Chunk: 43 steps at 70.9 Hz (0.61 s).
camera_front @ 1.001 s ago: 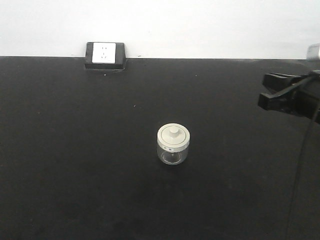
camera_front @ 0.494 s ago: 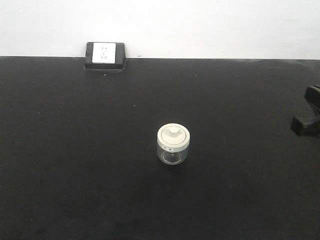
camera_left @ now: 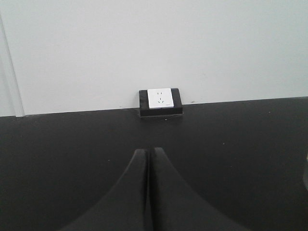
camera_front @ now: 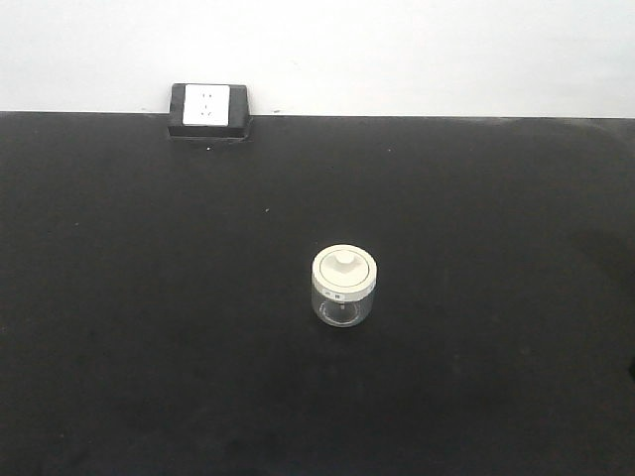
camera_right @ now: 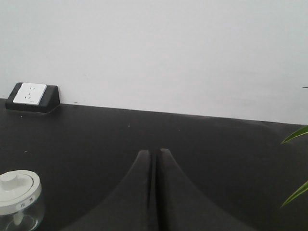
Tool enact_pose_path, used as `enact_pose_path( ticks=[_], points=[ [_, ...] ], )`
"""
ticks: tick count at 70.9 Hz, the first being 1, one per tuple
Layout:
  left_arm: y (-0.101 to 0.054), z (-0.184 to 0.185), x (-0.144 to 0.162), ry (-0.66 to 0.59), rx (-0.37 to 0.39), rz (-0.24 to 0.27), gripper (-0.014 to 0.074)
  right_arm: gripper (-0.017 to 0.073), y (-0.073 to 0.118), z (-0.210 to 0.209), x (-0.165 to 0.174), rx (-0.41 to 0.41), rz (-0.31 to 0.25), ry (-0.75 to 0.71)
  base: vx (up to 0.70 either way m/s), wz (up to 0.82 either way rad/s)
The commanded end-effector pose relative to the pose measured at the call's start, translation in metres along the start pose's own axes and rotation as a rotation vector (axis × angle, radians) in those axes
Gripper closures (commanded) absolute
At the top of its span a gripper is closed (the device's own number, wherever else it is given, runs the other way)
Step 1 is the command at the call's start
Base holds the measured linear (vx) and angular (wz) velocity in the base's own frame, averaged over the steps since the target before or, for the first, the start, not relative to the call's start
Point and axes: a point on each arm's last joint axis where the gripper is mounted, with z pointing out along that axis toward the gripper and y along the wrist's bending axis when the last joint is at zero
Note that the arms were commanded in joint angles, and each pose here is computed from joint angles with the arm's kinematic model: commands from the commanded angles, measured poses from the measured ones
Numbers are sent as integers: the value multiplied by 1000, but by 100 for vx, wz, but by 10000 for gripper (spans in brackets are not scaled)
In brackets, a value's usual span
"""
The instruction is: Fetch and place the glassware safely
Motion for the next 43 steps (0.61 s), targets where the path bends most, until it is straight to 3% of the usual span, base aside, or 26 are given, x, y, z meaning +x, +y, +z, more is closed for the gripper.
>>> enact_pose_path(
  ticks=[1, 43],
  points=[
    [-1, -1, -15, -89, 11, -14, 601, 561, 1, -11, 2, 1, -21, -47, 0, 0],
    [-1, -1, -15, -89, 11, -14, 601, 560, 7, -33, 25, -12, -27, -124, 0, 0]
  ],
)
